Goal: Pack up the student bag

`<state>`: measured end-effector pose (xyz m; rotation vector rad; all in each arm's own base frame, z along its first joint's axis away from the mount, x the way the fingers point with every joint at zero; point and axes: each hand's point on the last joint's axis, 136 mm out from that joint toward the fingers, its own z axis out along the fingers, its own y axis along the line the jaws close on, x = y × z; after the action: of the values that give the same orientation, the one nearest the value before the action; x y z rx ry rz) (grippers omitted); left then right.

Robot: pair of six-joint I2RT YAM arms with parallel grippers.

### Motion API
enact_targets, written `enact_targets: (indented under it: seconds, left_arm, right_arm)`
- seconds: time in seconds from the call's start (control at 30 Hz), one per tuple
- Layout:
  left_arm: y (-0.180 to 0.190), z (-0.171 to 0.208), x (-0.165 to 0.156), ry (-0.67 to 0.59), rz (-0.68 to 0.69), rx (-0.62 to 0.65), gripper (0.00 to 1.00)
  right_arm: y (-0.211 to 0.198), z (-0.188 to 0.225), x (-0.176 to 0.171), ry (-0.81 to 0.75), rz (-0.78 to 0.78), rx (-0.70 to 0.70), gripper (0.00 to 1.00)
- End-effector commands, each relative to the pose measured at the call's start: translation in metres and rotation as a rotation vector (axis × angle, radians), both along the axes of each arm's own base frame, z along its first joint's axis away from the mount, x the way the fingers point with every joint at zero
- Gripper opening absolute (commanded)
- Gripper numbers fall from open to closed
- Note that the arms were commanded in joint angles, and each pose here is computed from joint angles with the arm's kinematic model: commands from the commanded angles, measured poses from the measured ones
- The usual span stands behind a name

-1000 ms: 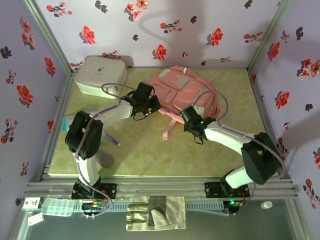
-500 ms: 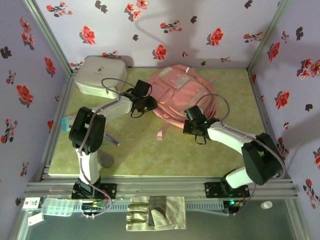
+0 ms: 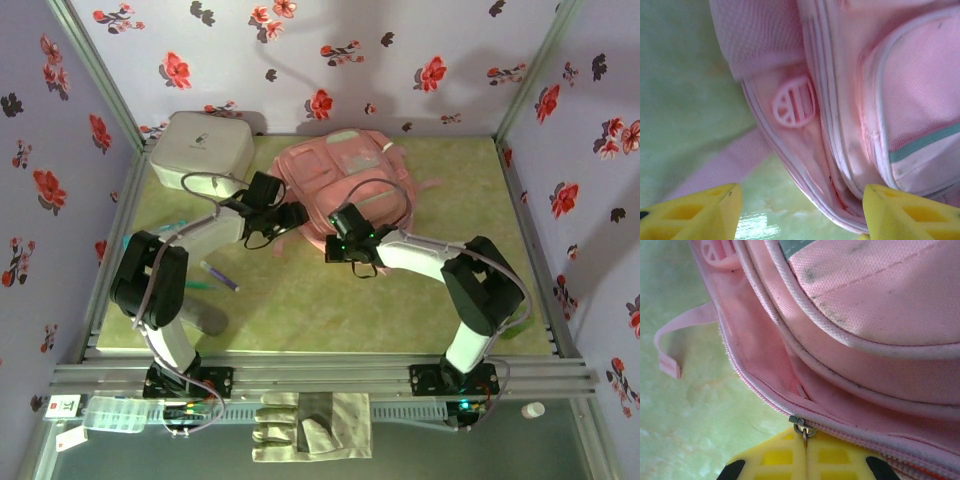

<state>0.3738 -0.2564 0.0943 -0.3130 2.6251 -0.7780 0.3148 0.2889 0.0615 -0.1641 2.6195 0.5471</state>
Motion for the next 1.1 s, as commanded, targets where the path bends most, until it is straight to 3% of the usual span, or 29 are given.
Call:
enact_targets:
  seconds: [0.0, 0.27, 0.5, 1.07]
  left_arm:
    - [-0.017, 0.004, 0.0, 0.025, 0.029, -0.149, 0.66]
    - [-0.024, -0.021, 0.005, 0.102, 0.121, -0.217, 0.68]
    - [-0.016, -0.044, 0.002, 0.158, 0.226, -0.204, 0.59]
    - [-0.031, -0.057, 0.012, 0.178, 0.221, -0.211, 0.35]
  right_arm:
    - [0.023, 0.018, 0.012, -0.036, 0.007, 0.101, 0.0]
    - [0.021, 0.017, 0.008, -0.023, 0.0, 0.113, 0.0]
    - [0.02, 0.016, 0.007, -0.017, -0.015, 0.116, 0.0]
    - [0.017, 0.013, 0.004, 0.0, -0.034, 0.1, 0.0]
